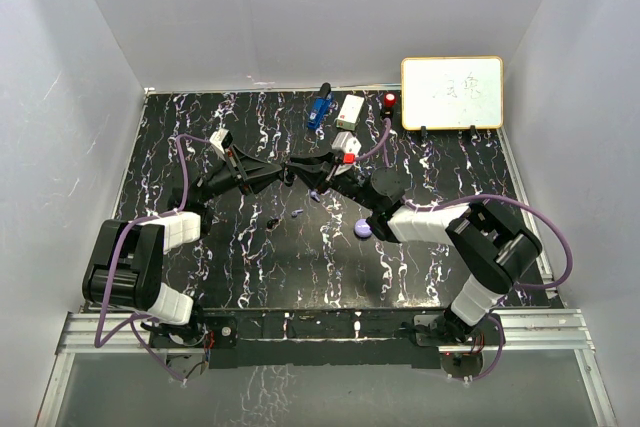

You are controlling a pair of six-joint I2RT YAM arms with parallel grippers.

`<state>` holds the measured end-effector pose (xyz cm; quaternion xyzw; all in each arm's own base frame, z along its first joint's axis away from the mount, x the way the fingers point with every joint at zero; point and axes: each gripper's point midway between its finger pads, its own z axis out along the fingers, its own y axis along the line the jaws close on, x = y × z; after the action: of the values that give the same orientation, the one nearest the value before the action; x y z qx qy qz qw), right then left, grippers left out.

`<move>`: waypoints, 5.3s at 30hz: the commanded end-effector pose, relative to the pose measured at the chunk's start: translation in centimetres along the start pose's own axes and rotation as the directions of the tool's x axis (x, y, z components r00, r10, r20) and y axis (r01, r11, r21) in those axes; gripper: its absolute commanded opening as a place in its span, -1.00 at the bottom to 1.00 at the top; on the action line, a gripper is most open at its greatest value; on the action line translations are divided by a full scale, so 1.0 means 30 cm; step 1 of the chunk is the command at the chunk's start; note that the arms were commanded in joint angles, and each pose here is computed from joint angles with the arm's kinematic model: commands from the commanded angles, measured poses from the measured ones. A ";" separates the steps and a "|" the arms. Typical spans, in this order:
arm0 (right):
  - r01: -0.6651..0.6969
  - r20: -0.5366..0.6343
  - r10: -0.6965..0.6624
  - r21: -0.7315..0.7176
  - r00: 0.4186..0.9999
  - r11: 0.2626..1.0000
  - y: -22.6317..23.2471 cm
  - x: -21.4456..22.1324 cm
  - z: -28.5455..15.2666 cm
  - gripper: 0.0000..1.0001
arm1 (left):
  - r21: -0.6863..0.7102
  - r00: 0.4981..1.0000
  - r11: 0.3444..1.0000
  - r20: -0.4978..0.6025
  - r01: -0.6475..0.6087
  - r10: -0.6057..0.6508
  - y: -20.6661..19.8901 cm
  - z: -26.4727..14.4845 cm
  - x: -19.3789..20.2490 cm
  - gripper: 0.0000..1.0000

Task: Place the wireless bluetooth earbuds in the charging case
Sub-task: Place the earbud in the charging case, then pick up the earbud from the center of the board.

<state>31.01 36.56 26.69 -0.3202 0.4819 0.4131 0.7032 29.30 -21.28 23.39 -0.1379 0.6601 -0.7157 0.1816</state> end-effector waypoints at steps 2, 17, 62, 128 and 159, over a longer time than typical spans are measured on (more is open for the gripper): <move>0.053 0.091 -0.054 0.013 0.994 0.999 -0.026 -0.083 0.031 -1.00 | 0.045 0.997 0.996 -0.011 -0.071 0.071 -0.069 -0.004 0.021 -1.00; 0.039 0.086 -0.038 -0.009 0.996 0.999 -0.014 -0.070 0.037 -1.00 | 0.048 0.997 0.996 -0.010 -0.074 0.074 -0.075 0.001 0.016 -1.00; -0.070 -0.008 0.075 0.272 0.997 0.960 -0.145 -0.175 -0.046 0.08 | 0.042 0.997 0.998 0.053 -0.055 0.052 -0.026 0.014 -0.058 -1.00; 0.192 -0.792 0.006 0.155 0.611 0.969 0.154 0.718 -0.025 0.10 | -0.062 0.940 0.997 0.335 -0.042 0.061 -0.001 -0.377 -0.258 -1.00; -0.020 -0.727 0.314 0.382 0.611 0.924 0.192 0.575 0.084 0.03 | -0.050 0.934 0.998 0.352 -0.043 0.058 -0.005 -0.403 -0.261 -1.00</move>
<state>30.16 44.51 6.23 -0.3536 0.8170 0.1651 0.4244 31.49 -7.16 21.75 -0.2721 0.6366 -0.6580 0.2961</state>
